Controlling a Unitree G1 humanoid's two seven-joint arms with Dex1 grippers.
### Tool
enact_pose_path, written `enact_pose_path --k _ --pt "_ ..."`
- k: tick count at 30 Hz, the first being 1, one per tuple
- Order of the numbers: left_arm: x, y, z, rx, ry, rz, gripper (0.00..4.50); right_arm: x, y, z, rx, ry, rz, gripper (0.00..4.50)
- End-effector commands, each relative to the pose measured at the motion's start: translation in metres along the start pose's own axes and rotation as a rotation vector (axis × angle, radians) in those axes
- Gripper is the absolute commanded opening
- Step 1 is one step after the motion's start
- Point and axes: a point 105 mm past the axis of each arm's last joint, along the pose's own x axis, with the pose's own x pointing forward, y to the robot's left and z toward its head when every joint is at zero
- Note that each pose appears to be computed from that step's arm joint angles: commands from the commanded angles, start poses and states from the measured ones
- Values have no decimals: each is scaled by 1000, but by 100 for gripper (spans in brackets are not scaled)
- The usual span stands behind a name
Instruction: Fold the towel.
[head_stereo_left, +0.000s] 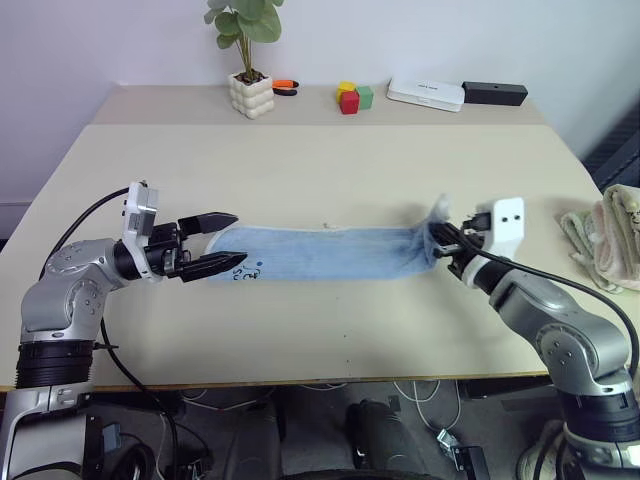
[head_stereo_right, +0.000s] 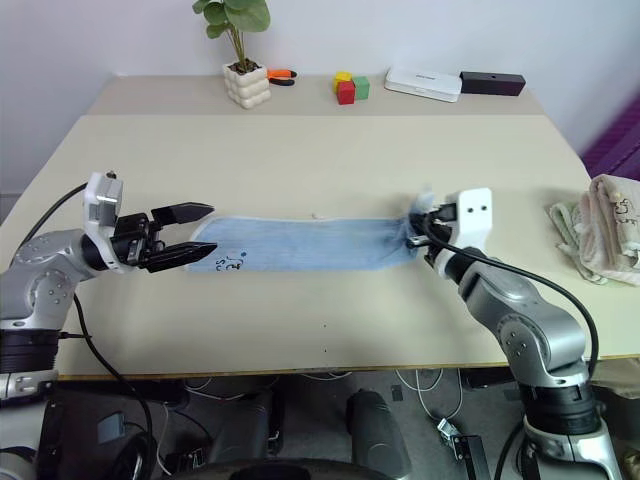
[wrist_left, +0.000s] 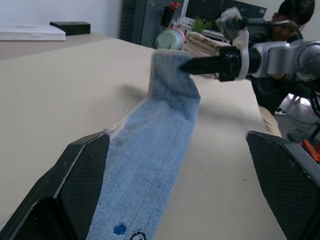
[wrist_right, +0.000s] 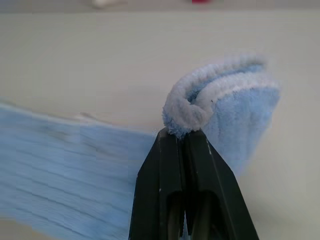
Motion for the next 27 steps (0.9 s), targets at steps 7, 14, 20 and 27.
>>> enact_pose_path --k 7,14,20,27 --pt "-6 -8 12 54 -1 1 450 14 70 -10 -30 97 327 2" --pt "-7 -9 12 54 -2 16 450 24 97 -17 -13 134 448 2" --pt "-6 -11 12 53 -3 19 450 31 115 -24 -22 159 515 2" --pt "-7 -12 12 49 3 24 450 46 124 -35 -111 168 503 2"
